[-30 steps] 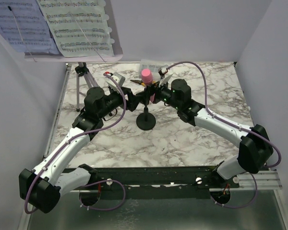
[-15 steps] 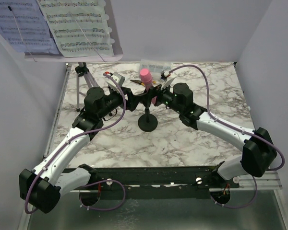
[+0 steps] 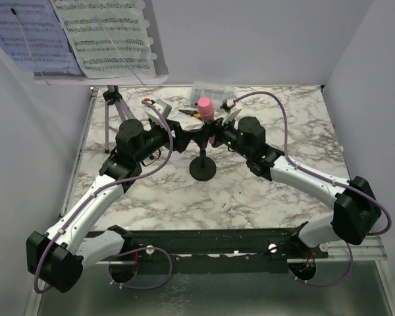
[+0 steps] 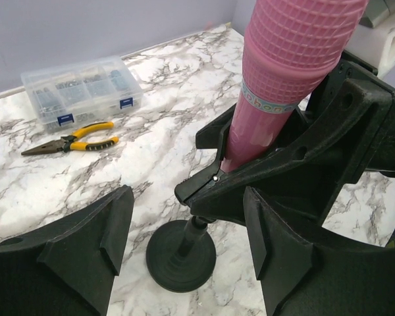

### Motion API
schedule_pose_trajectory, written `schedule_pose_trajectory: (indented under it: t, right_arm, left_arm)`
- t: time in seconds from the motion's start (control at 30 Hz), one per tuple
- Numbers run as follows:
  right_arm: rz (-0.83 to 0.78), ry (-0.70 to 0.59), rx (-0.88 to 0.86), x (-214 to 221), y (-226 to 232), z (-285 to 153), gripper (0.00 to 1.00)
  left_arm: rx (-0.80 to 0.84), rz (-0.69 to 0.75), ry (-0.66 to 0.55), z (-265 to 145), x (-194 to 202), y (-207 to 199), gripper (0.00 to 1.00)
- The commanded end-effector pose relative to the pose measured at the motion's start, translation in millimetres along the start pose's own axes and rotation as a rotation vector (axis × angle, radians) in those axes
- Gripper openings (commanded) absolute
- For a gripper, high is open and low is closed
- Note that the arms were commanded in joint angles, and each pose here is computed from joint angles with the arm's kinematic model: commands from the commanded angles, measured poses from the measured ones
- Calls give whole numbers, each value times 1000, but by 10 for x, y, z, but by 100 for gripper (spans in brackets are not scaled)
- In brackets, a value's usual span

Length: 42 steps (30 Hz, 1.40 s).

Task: Set up the instrument practice props

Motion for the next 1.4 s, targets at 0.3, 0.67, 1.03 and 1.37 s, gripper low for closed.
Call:
schedule_pose_trajectory:
  t: [0.3,0.67,1.03,1.37]
  right_arm:
    - [-4,241,137,949,-475,-187,89]
    - [-6,116,-40,156,42,-189,92]
    - [-80,25,-41,-91,89,-554,100]
    - [-28,50,63,-6,-30,-822,100]
  left_arm:
    - [-23,-12,-3,-17,-22,24,72]
    - [-25,-12,3,-12,-15,30,72]
    - [-30,-43,5,-18,4,18,72]
    - [144,-152,69,25,181,-194,96]
Point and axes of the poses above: each gripper's point midway between its finger pads, its own z axis out along the fingers, its own y axis along the line the jaws close on, x = y × z, the point moved 6 cm from there along -z, back along the fingers, and after that the axes turned 9 degrees about z, right-handed, at the moved point
